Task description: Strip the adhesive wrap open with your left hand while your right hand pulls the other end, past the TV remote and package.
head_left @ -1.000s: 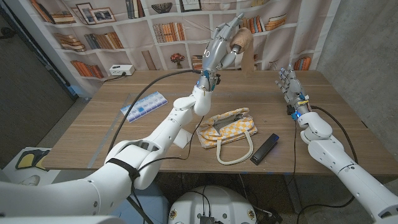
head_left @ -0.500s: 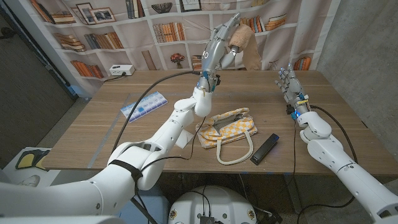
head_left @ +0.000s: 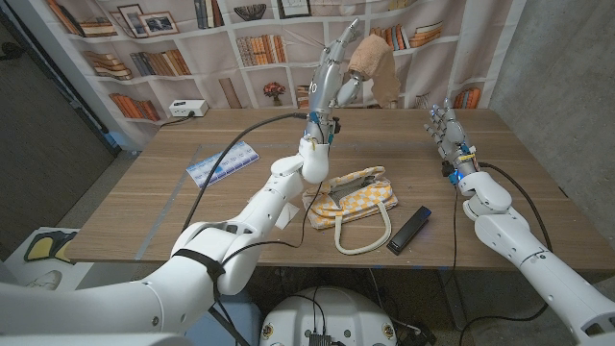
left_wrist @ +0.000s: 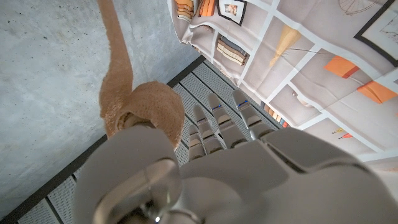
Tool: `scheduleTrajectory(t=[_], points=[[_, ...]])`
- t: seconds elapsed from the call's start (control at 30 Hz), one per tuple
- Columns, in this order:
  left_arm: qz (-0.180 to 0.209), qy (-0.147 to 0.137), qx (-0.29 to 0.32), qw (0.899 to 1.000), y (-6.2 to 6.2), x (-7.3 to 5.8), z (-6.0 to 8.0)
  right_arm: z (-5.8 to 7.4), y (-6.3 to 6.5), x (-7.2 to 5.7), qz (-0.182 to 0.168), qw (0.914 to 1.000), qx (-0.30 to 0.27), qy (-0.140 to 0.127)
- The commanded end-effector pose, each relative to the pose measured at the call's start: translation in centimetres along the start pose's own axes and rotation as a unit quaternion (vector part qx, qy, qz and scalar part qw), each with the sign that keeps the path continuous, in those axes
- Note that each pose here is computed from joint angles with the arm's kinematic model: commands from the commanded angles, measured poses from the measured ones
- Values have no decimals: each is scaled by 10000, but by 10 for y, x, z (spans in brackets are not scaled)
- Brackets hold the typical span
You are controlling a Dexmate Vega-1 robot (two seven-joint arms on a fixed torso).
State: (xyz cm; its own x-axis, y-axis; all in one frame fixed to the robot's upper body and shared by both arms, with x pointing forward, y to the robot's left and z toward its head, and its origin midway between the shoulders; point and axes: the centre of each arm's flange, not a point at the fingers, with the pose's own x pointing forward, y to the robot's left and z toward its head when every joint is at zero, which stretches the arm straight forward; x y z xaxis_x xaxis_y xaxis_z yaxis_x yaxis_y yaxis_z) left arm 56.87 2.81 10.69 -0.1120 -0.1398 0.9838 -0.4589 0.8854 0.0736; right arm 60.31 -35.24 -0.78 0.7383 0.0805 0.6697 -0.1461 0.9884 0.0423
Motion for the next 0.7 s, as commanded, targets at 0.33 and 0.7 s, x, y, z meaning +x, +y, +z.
scheduleTrajectory(t=[0.33,0.7], points=[[568,1004,-1086,9874,2,-12,-14,-2,1,1,35,10000,10,10],[632,1449,-1381,9777,2,-27,-16,-4,4,3,94,9999,31,34]])
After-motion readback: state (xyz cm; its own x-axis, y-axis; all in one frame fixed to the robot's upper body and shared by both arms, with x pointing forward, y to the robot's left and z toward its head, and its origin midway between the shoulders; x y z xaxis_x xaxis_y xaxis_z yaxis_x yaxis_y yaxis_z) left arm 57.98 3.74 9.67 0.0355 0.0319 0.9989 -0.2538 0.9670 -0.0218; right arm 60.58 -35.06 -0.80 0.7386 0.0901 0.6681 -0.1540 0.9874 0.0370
